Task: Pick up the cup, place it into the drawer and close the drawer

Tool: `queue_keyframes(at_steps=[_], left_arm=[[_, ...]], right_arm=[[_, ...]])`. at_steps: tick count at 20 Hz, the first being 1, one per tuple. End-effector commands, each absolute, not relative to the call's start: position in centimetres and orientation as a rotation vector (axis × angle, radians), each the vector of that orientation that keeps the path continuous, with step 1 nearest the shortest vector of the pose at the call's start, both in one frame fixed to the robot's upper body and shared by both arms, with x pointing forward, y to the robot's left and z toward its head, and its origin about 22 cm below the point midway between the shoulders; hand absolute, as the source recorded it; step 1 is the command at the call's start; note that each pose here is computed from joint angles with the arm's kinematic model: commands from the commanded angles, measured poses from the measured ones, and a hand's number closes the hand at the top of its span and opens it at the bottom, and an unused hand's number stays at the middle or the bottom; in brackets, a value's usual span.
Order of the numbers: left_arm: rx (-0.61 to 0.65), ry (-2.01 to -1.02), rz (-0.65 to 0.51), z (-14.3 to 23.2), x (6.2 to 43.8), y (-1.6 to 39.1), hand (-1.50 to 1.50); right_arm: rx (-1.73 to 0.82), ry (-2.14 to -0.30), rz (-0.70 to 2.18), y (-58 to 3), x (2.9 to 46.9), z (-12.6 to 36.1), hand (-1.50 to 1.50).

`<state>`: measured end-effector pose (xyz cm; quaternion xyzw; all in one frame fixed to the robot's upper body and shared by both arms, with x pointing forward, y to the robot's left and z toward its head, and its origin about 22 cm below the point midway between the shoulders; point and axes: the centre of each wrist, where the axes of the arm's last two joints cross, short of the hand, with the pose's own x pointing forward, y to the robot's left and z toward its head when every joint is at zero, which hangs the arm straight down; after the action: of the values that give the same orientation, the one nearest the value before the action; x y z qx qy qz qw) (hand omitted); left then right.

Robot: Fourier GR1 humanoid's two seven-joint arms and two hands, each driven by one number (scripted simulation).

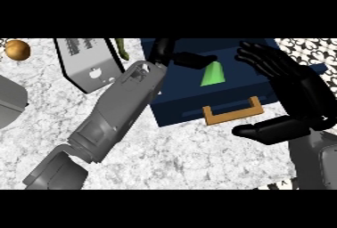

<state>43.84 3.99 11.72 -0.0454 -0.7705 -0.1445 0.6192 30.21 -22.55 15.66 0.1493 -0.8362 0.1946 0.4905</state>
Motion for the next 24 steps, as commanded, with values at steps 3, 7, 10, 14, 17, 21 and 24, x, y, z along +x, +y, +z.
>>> queue_keyframes(at_steps=[3, 7, 10, 14, 17, 21, 24], left_arm=[[-0.268, -1.880, -0.188, 13.5, 43.6, 3.2, -1.50], [-0.264, -1.904, -0.085, 12.9, 43.8, 3.8, -1.50], [-0.231, -1.924, -0.045, 13.9, 44.0, 3.4, -1.50], [-0.234, -1.909, -0.030, 12.0, 43.9, 4.3, -1.50], [-0.243, -1.915, -0.012, 11.3, 43.8, 4.6, -1.50], [-0.310, -1.923, 0.029, 12.0, 43.6, 4.3, -1.50], [-0.306, -1.917, 0.062, 9.3, 43.2, 6.1, -1.50]], right_arm=[[0.655, -1.927, 0.706, -20.0, 29.9, 15.0, 1.50], [0.534, -1.755, 0.981, -21.3, 29.5, 15.5, 1.50], [0.435, -1.639, 1.120, -20.6, 28.7, 14.7, 1.50], [0.159, -1.623, 1.188, -23.1, 28.9, 15.7, -1.50], [0.045, -1.575, 1.231, -22.5, 27.8, 12.1, -1.50], [-0.046, -1.515, 1.218, -19.7, 28.3, 6.9, -1.50], [-0.069, -1.396, 1.264, -20.0, 29.3, 3.2, -1.50]])
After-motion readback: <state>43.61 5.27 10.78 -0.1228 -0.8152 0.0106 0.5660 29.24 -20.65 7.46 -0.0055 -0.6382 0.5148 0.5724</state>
